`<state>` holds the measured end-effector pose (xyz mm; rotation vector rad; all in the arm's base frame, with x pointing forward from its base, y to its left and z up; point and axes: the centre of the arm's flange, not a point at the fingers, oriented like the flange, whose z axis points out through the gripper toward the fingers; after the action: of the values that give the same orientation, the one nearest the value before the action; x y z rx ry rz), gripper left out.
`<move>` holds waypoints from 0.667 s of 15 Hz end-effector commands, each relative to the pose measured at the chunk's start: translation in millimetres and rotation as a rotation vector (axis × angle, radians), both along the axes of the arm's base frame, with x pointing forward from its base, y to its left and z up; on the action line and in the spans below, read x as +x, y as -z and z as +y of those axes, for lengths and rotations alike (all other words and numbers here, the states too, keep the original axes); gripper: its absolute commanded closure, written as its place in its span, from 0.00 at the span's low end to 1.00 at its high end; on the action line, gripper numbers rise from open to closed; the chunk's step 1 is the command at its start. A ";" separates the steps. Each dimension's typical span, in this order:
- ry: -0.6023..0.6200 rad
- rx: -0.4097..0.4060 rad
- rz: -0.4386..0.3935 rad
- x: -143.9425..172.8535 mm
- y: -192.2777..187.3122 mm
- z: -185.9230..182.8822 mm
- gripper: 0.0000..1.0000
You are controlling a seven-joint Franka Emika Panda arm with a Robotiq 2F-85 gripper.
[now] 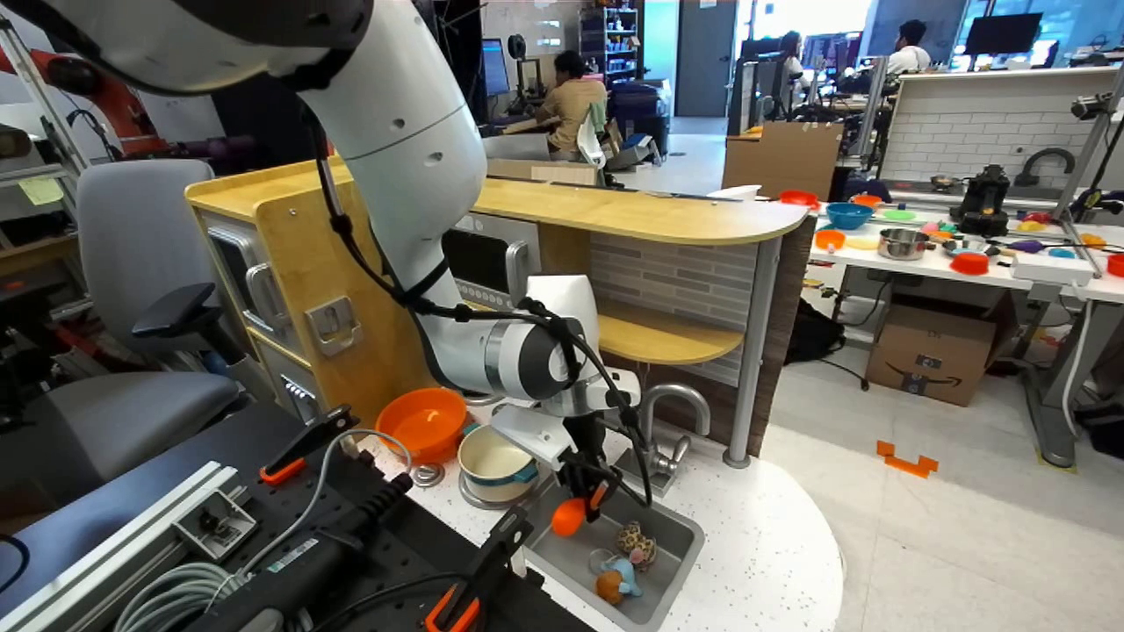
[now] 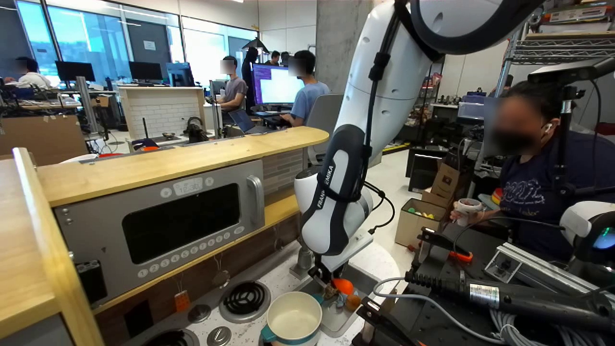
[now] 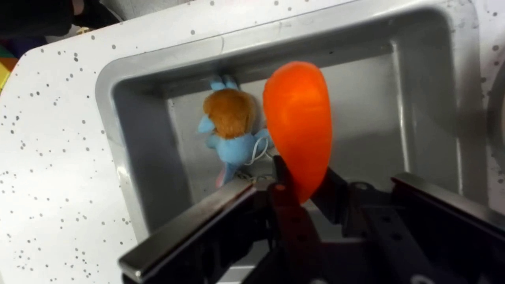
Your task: Move the orange object from the orange plate into the sink
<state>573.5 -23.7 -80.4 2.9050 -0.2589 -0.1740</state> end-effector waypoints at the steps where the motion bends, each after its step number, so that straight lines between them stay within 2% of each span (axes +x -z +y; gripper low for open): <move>1: -0.031 -0.030 -0.025 -0.7 14.3 1.5 0.96; 4: -0.033 -0.031 -0.036 4.6 17.5 2.0 0.96; 5: -0.035 -0.031 -0.039 6.7 17.7 2.9 0.57; 7: -0.046 -0.036 -0.045 8.0 19.6 4.8 0.46; 10: -0.070 -0.040 -0.050 4.6 18.6 7.4 0.23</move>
<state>577.9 -18.8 -93.5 2.8912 -0.2161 -0.1422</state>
